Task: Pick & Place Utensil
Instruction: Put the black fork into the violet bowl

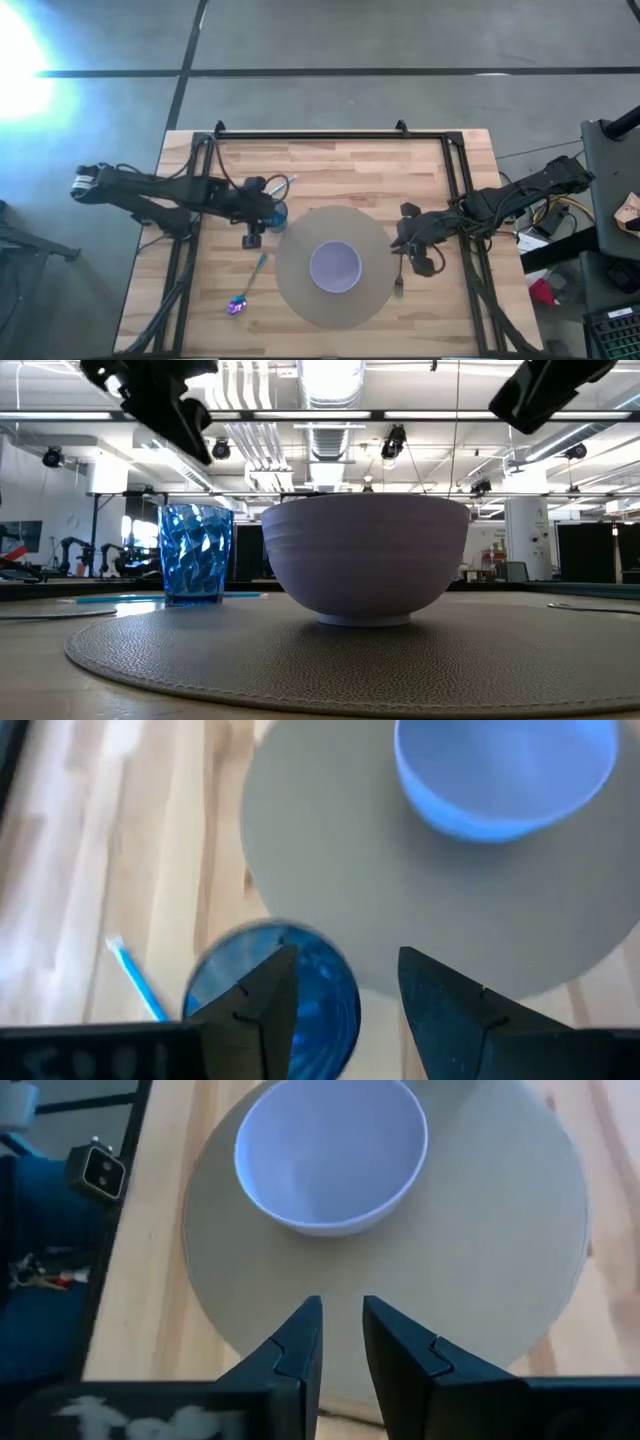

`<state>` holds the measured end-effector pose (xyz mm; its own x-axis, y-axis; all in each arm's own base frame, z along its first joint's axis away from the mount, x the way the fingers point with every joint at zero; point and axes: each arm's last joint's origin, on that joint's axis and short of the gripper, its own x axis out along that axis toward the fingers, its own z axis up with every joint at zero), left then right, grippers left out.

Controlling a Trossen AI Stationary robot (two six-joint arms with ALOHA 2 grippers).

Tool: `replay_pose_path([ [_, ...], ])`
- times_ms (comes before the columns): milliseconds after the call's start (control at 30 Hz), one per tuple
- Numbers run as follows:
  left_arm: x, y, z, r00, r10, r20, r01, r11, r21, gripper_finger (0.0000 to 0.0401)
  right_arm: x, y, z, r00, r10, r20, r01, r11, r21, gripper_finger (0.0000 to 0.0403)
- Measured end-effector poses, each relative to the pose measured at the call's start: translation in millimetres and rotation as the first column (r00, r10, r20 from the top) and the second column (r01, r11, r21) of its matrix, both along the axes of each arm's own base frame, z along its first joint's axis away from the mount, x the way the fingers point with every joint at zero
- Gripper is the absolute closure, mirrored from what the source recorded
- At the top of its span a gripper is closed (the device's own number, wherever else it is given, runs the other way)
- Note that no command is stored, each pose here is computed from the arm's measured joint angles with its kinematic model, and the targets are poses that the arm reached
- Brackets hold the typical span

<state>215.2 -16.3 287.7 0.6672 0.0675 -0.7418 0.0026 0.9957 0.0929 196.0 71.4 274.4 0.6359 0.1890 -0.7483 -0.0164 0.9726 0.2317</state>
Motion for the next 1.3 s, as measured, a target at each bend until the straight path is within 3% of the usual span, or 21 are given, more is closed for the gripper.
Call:
replay_pose_path([
  [200,3.7,-0.4,12.1,0.991,-0.023,0.133,0.022,1.000,0.012,0.0236,-3.2,3.7,-2.3,0.998,-0.024,-0.058,0.029,0.996,0.086,0.0321],
  [400,9.2,-1.4,11.3,0.988,-0.025,0.151,0.023,1.000,0.009,0.0236,-9.6,13.2,-6.5,0.994,0.008,-0.109,0.006,0.992,0.126,0.0329],
  [533,12.3,-1.7,9.1,0.989,-0.011,0.147,0.012,1.000,-0.004,0.0236,-13.8,17.0,-13.3,0.987,-0.038,-0.159,0.062,0.986,0.152,0.0335],
  [633,13.8,-1.8,7.5,0.990,-0.010,0.139,0.011,1.000,-0.005,0.0236,-16.0,17.4,-20.4,0.968,-0.124,-0.220,0.169,0.964,0.203,0.0333],
  [733,13.6,-1.8,7.8,0.990,-0.010,0.141,0.011,1.000,-0.005,0.0236,-18.1,16.6,-28.5,0.916,-0.248,-0.315,0.337,0.902,0.268,0.0327],
  [867,13.4,-1.8,8.0,0.990,-0.020,0.141,0.020,1.000,0.005,0.0236,-19.8,15.6,-35.3,0.824,-0.383,-0.418,0.527,0.789,0.317,0.0318],
  [1067,13.2,-1.8,8.1,0.990,-0.035,0.140,0.032,0.999,0.020,0.0236,-20.7,14.5,-39.8,0.750,-0.466,-0.470,0.638,0.696,0.328,0.0306],
  [1200,13.2,-1.8,8.1,0.989,-0.062,0.136,0.055,0.997,0.048,0.0236,-21.0,12.6,-42.7,0.654,-0.564,-0.504,0.749,0.575,0.329,0.0297],
  [1300,13.2,-1.8,8.1,0.988,-0.078,0.134,0.070,0.995,0.065,0.0236,-20.4,12.5,-42.7,0.621,-0.591,-0.516,0.781,0.526,0.337,0.0285],
])
